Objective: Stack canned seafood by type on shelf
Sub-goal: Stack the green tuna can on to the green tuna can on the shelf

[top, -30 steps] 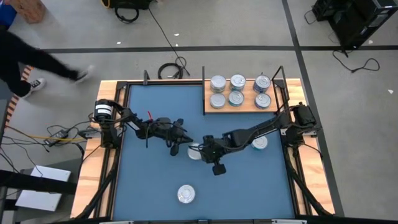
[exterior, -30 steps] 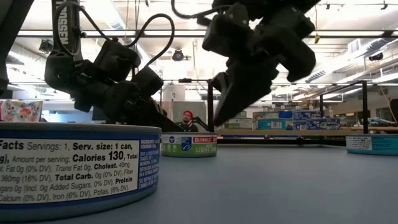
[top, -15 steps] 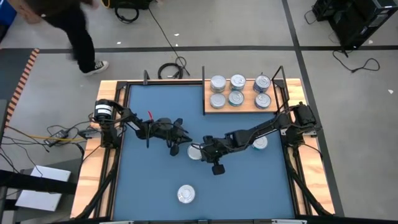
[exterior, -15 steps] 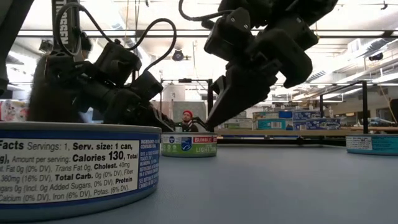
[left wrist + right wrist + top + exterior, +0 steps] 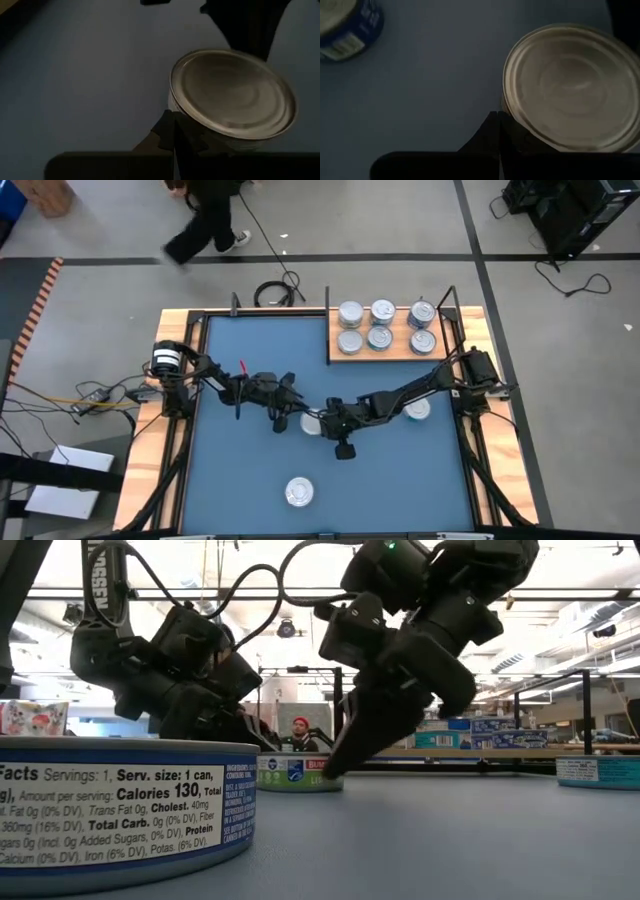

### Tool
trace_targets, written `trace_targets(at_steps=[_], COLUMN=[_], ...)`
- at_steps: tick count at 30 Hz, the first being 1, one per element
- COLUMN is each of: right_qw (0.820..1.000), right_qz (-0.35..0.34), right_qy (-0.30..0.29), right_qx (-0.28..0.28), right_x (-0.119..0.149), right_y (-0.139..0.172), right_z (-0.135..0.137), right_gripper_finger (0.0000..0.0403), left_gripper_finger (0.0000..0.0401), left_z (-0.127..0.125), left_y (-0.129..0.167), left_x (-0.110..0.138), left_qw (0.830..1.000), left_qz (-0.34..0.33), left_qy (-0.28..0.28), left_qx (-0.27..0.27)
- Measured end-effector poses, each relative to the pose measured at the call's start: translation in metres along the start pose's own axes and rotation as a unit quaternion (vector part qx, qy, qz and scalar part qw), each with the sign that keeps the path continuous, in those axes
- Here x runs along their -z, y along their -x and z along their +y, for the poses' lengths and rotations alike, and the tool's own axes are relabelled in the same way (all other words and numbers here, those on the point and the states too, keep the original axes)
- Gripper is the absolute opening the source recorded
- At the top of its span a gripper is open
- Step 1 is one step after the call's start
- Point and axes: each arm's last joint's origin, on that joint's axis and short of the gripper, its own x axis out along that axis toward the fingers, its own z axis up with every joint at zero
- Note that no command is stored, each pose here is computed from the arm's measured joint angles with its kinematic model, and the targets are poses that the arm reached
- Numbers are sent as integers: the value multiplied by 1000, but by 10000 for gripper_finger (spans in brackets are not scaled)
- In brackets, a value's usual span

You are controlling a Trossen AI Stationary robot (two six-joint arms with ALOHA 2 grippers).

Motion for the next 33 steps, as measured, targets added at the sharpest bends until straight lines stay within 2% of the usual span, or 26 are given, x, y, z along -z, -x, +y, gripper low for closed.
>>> trace_targets(at_steps=[7,15,21,24,28,33], right_qw=[1000,998,995,991,989,990], right_qz=[-18,-1,-18,-16,-5,2], right_qy=[-20,-29,-60,-83,-106,-103], right_qx=[15,49,74,104,105,99], right_x=[-21,-46,-63,-68,-71,-70], right_y=[6,19,27,30,34,34], right_z=[-6,-10,-11,-15,-18,-18], right_gripper_finger=[3,3,4,4,4,5], left_gripper_finger=[5,5,5,5,5,5], left_z=[0,0,-1,-3,-3,-3], left_y=[0,0,0,0,0,0], left_x=[0,2,3,0,0,1], left_qw=[1000,1000,1000,1000,1000,1000], left_qz=[-1,9,12,2,0,6], left_qy=[-1,1,2,-2,-2,-8], left_qx=[-5,-9,1,14,27,28])
